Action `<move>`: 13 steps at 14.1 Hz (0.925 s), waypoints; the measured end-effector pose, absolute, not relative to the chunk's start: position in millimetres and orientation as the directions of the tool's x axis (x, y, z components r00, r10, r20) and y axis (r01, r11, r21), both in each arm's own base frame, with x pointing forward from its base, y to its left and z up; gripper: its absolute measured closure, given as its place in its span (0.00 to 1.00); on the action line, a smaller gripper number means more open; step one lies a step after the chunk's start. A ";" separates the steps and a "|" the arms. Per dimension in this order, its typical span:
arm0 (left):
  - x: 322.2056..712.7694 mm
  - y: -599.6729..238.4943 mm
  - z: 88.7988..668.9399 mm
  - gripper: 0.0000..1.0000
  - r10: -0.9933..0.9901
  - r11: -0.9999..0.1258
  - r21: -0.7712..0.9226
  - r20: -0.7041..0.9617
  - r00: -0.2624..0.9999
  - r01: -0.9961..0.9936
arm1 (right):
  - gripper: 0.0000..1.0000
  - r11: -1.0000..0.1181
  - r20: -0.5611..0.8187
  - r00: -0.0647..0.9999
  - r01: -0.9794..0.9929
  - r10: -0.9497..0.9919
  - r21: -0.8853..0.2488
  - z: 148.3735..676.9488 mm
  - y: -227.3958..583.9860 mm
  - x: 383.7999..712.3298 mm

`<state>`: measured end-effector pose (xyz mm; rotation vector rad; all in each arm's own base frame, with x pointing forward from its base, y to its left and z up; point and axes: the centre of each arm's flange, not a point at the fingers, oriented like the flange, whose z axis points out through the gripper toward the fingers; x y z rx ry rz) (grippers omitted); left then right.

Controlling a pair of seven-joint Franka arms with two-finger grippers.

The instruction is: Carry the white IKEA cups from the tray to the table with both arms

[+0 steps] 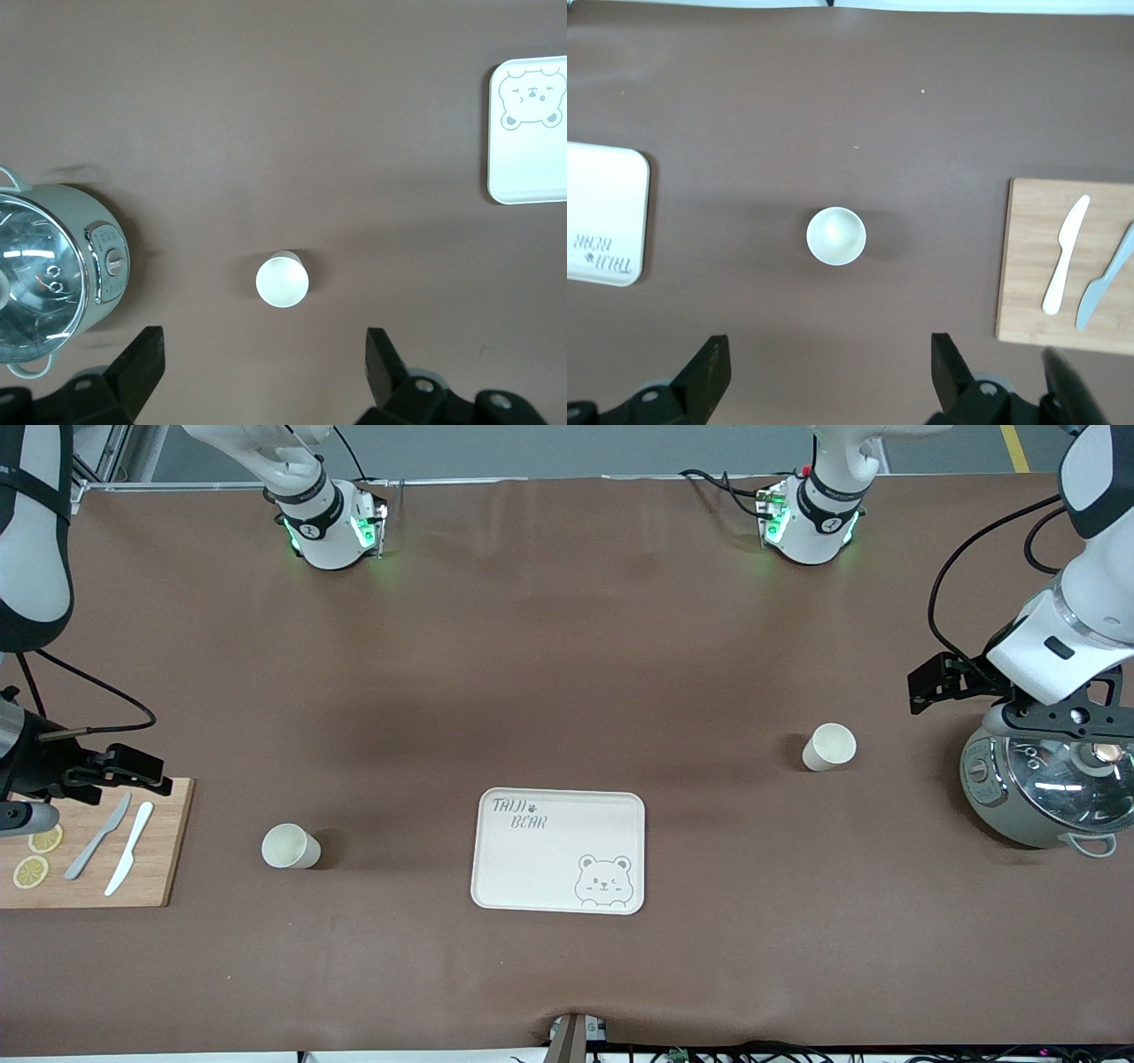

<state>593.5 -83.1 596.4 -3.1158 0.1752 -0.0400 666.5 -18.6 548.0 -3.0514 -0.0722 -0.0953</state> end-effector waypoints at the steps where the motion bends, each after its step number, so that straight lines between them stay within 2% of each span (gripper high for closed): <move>1: 593.5 -83.1 596.4 0.00 -0.112 -0.993 -0.022 0.024 0.993 -0.112 | 0.00 -0.996 0.053 0.998 0.030 0.026 -0.088 550.9 -15.0 665.3; 5: 593.7 -83.1 596.5 0.00 -0.112 -0.993 -0.022 0.026 0.993 -0.112 | 0.00 -0.999 0.052 0.999 0.015 0.012 -0.051 567.1 1.6 663.2; 13: 593.7 -83.1 596.6 0.00 -0.112 -0.993 -0.022 0.027 0.993 -0.112 | 0.00 -0.999 0.026 1.000 0.006 0.004 -0.044 565.3 -0.2 660.5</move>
